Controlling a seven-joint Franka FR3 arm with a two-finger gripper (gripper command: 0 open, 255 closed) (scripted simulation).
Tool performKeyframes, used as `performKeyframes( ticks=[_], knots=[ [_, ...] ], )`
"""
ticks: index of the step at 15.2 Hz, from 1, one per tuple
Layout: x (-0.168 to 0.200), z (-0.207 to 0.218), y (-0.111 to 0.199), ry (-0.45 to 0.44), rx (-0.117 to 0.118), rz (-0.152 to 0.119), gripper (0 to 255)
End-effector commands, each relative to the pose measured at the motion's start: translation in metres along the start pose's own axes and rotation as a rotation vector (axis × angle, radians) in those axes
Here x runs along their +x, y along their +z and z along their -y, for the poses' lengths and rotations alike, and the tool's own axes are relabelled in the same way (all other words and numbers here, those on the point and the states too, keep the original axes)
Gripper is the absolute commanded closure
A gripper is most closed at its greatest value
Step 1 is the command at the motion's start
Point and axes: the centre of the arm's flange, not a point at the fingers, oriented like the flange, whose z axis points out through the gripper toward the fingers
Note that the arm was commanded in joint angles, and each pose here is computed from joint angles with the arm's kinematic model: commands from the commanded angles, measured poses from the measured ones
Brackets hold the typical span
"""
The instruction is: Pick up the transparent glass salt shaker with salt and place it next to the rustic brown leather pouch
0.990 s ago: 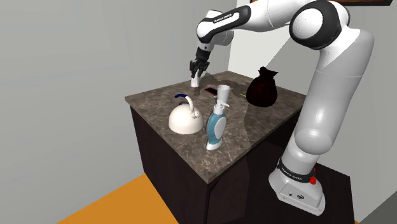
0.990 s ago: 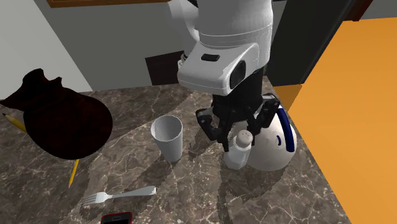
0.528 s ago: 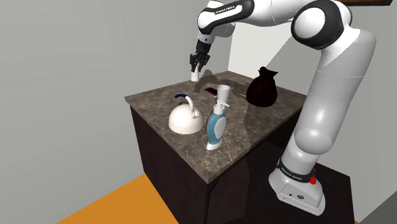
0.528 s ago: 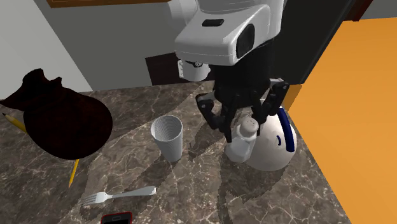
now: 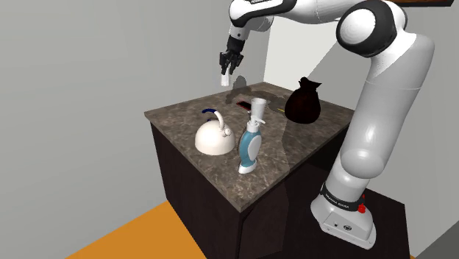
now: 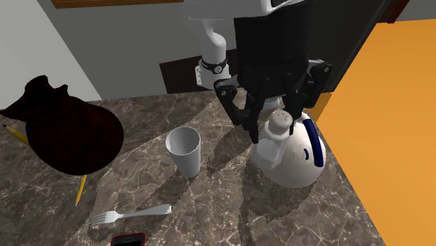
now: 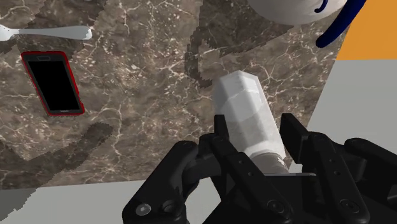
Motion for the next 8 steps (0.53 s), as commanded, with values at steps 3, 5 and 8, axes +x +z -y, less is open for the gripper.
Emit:
performKeyframes(
  ticks=[3, 5, 8],
  knots=[
    [0.004, 0.003, -0.021, 0.000, 0.000, 0.000, 255],
    [0.007, 0.004, -0.031, 0.000, 0.000, 0.000, 255],
    [0.011, 0.006, -0.046, 0.000, 0.000, 0.000, 255]
  ],
)
